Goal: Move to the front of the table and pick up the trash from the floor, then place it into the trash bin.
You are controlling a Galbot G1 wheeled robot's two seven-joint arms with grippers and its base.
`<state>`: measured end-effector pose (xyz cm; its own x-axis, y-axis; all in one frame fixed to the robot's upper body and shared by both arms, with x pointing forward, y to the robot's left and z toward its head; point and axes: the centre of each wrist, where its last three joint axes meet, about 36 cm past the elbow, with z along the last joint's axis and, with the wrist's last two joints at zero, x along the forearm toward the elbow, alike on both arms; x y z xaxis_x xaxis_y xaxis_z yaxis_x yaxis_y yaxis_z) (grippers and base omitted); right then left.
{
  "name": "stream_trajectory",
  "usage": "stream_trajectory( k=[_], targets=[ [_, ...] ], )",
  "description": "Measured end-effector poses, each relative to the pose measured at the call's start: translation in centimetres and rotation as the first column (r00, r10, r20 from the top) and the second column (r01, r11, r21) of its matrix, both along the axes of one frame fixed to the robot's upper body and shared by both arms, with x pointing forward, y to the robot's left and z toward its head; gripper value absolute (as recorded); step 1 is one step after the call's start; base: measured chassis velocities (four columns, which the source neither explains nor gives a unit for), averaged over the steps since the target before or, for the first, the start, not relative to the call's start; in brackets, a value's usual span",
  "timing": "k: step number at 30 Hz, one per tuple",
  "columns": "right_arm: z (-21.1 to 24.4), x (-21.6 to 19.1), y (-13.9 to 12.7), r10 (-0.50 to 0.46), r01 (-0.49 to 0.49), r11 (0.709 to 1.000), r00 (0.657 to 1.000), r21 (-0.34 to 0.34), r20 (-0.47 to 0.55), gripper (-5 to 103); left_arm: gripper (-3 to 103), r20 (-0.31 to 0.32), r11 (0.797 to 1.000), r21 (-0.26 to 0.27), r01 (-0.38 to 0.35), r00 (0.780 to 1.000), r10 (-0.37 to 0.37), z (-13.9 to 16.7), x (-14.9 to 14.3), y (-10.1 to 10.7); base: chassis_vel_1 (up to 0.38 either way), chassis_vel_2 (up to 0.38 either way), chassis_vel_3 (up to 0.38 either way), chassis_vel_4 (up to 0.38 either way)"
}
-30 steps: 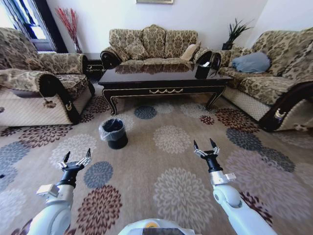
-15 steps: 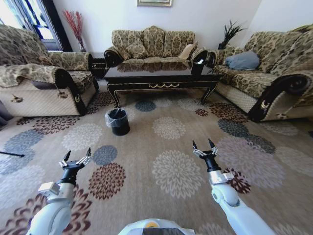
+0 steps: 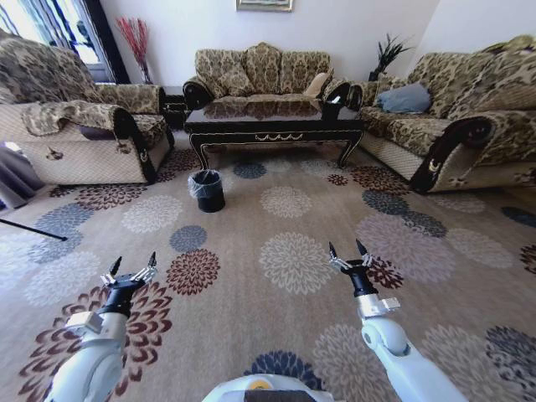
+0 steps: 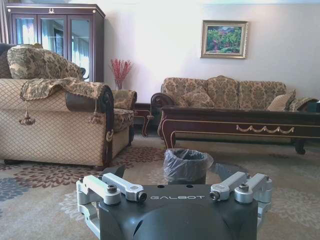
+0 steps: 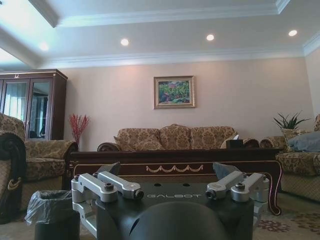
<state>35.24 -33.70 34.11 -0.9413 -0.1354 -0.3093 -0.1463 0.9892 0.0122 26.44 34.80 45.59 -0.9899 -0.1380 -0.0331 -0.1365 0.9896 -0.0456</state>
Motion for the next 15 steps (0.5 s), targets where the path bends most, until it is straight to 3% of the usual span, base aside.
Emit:
stream_trajectory(
  k=[15],
  targets=[
    [0.52, -0.37, -0.14, 0.005, -0.004, 1.000, 1.000, -0.008, 0.011, 100, 100, 0.002, 1.000, 0.001, 0.003, 1.000, -0.003, 0.03, -0.47, -0.60, 0.012, -0.003, 0.005, 0.008]
  ],
)
